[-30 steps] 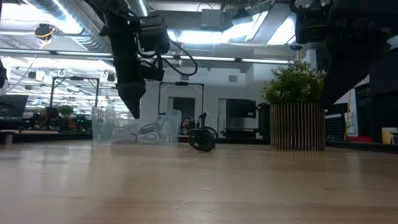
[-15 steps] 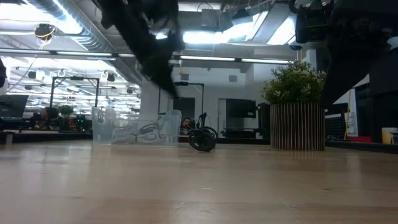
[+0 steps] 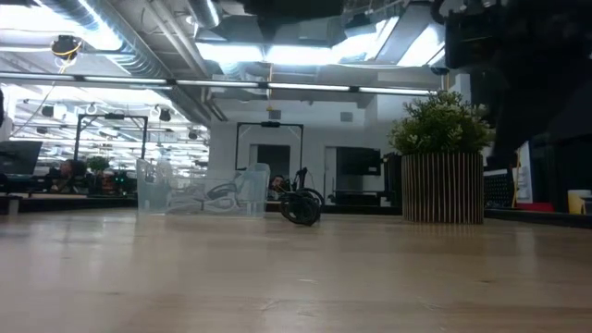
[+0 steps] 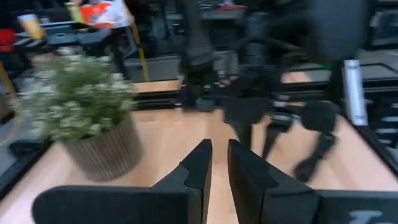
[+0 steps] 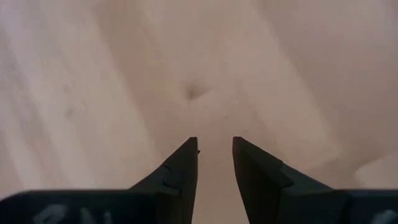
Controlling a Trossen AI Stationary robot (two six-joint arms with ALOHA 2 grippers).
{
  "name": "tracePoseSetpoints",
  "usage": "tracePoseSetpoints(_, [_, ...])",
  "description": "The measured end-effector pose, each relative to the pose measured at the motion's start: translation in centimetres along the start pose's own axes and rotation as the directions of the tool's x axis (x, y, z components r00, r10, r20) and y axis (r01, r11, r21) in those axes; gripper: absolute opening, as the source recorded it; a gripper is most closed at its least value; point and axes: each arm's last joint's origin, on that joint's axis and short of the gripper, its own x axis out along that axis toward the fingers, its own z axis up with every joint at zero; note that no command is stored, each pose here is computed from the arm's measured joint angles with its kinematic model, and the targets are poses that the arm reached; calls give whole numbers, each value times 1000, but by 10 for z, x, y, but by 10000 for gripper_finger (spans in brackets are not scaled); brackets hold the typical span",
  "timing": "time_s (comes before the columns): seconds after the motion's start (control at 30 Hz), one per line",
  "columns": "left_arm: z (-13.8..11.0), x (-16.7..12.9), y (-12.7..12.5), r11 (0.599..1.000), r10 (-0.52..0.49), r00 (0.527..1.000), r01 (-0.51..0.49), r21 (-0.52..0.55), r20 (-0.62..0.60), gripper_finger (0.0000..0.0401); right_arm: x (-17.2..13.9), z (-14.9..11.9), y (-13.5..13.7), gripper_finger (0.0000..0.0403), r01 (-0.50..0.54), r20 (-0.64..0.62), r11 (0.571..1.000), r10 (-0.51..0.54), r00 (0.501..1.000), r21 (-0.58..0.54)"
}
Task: Pick and place USB-C Cables
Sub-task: Put the bottom black USB cable into the transparent bin
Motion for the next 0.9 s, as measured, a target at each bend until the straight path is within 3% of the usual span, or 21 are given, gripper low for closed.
tracePoseSetpoints(0.1, [2,-4,-15,999,-44,999,44,2,23,45,-1,-3,2,106,-21,-31,997,23,999,80])
tracePoseSetpoints(0.27, [4,-8,-29,996,-86,995,86,6,40,45,-5,-16,11,106,-48,-57,993,54,997,106])
tracePoseSetpoints(0.63, [4,-11,-36,994,-106,993,106,9,43,45,-24,-77,38,106,-93,-167,961,139,976,261])
tracePoseSetpoints(0.9, [2,-11,-36,994,-105,994,105,16,19,45,-35,-110,47,106,-7,-315,866,190,930,500])
